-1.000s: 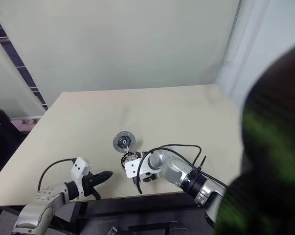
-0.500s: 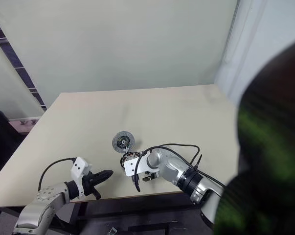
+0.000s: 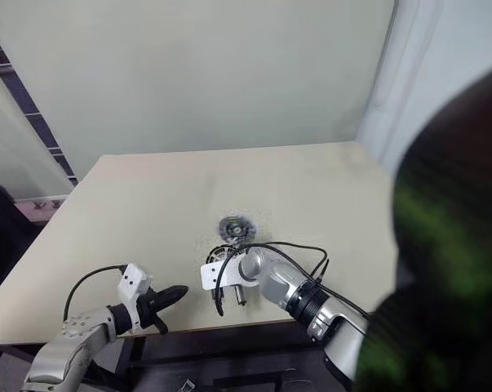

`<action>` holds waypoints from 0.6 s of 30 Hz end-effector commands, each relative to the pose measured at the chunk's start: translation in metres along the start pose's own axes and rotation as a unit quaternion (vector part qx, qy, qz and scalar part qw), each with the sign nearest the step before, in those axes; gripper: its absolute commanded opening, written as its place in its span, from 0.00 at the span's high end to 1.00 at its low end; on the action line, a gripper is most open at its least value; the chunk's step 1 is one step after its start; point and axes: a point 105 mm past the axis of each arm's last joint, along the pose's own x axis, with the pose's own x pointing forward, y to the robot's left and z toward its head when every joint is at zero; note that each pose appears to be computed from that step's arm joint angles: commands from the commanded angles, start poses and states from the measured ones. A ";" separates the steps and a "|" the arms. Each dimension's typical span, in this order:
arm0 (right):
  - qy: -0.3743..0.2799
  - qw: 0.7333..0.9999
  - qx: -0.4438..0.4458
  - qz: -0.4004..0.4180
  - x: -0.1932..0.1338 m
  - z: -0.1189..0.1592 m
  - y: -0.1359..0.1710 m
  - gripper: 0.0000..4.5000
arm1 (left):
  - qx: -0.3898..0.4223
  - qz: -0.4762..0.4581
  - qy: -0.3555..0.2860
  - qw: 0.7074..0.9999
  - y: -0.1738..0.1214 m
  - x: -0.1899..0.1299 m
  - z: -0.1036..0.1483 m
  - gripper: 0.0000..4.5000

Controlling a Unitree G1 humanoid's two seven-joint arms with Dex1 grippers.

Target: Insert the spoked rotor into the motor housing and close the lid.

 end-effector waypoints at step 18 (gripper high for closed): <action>-0.029 0.986 0.160 0.040 -0.047 0.009 0.002 0.98 | 0.020 -0.007 -0.022 1.000 -0.002 0.007 0.012 1.00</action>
